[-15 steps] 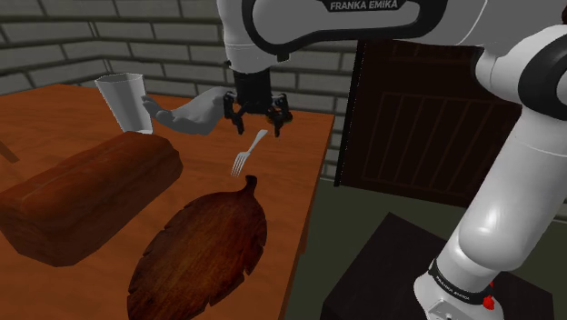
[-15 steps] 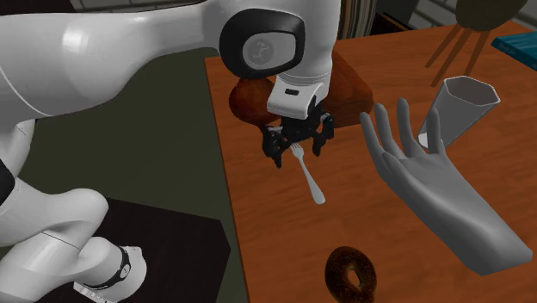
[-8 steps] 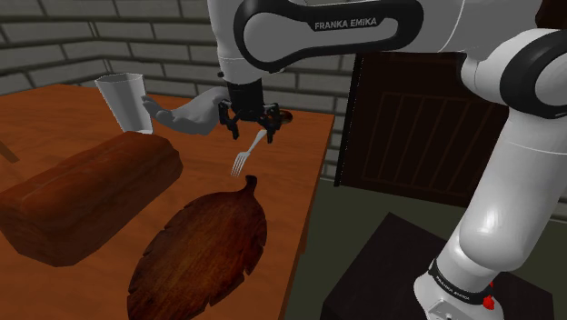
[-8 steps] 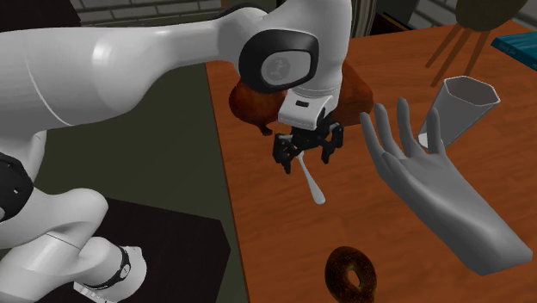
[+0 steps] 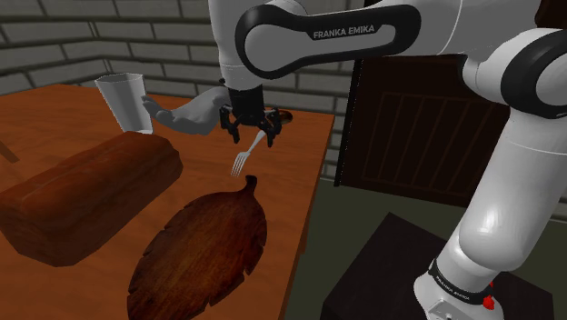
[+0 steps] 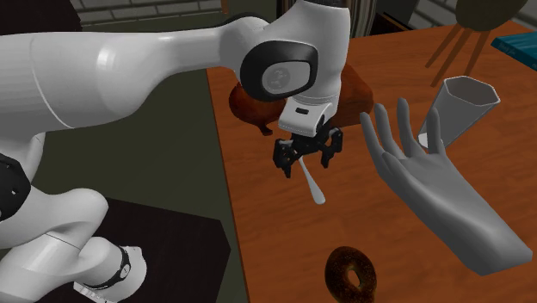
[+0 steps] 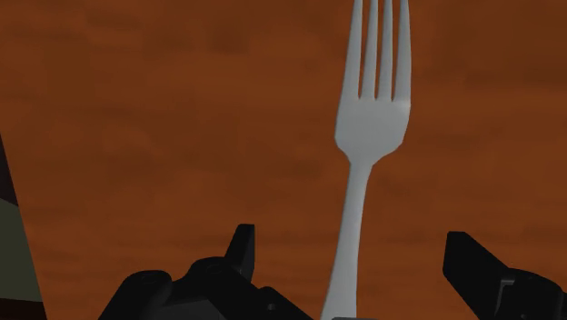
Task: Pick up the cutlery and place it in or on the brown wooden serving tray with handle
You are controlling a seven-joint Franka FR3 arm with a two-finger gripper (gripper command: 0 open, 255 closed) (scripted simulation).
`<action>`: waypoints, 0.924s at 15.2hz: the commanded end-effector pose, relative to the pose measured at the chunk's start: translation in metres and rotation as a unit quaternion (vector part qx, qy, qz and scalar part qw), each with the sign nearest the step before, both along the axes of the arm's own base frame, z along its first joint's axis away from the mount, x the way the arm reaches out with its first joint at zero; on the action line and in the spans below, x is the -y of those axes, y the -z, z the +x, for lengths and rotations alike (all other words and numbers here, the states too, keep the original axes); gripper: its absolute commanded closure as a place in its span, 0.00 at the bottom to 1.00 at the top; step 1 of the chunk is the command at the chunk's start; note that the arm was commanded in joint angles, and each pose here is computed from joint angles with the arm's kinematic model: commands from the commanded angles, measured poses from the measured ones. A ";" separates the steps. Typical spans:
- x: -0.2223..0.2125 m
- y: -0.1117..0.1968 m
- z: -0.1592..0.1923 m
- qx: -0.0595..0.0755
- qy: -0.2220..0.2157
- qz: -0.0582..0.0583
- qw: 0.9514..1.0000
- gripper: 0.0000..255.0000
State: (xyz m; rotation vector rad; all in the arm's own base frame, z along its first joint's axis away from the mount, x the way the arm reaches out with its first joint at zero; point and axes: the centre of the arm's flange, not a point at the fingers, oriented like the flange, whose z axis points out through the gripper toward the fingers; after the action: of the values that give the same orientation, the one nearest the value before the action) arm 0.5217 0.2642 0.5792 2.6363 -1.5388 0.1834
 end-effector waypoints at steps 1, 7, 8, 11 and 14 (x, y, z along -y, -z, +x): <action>0.000 0.000 0.000 0.000 0.000 0.000 1.000 0.00; 0.000 0.000 0.000 0.000 0.000 0.000 1.000 1.00; 0.000 0.000 0.000 0.000 0.000 0.000 1.000 1.00; 0.000 0.000 0.000 0.000 0.000 0.000 1.000 1.00; 0.000 -0.016 0.000 0.000 0.000 0.000 1.000 1.00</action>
State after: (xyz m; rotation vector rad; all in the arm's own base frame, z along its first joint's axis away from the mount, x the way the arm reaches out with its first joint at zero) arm 0.5215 0.2637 0.5904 2.6364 -1.5387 0.1834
